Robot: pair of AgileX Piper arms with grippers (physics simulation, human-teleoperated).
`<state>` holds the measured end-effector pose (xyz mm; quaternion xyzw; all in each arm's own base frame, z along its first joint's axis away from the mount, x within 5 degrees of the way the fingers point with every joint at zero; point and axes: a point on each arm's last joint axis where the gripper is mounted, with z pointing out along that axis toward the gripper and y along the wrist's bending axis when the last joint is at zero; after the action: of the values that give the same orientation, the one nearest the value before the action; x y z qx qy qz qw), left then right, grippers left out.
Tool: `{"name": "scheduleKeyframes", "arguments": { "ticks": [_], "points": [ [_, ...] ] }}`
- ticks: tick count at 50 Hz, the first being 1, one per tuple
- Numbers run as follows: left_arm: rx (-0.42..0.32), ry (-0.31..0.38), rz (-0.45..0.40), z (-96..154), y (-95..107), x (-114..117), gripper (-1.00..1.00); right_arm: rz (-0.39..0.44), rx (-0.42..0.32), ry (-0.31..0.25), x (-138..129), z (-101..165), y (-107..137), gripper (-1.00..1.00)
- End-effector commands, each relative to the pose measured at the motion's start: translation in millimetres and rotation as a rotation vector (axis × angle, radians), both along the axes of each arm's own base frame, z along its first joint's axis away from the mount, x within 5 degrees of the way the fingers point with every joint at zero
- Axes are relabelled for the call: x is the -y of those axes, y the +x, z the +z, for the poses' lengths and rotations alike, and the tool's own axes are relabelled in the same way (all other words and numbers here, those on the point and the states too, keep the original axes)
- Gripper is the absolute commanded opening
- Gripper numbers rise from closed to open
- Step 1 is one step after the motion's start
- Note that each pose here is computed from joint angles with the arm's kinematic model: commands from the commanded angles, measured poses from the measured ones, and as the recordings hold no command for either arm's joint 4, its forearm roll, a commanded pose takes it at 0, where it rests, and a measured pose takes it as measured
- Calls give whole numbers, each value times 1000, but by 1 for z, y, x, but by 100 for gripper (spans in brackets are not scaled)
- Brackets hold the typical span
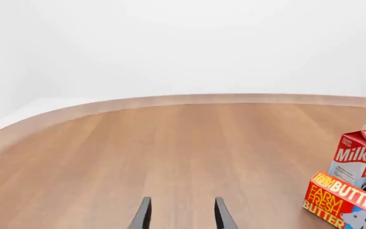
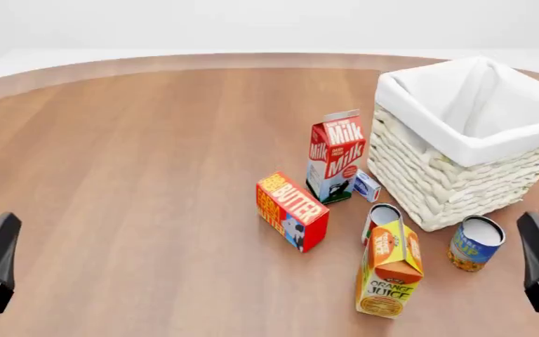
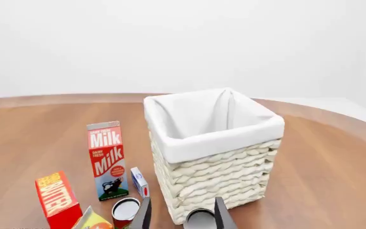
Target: Pick up the alphabet soup, and put it in the basket.
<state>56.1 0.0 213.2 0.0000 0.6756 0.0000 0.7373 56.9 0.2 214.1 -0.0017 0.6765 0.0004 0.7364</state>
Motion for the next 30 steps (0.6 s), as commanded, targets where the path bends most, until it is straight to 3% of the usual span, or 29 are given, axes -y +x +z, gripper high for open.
{"name": "scheduleKeyframes", "arguments": {
  "ticks": [1, 9, 30],
  "points": [
    [0, 0, 0, 0, 0, 0, 100, 4, -8, -5, 0, 3, 2, 100],
    [0, 0, 0, 0, 0, 0, 100, 17, -9, -52, -1, 7, 3, 100],
    [0, 0, 0, 0, 0, 0, 100, 5, -23, -88, -1, 32, -2, 100]
  ]
}}
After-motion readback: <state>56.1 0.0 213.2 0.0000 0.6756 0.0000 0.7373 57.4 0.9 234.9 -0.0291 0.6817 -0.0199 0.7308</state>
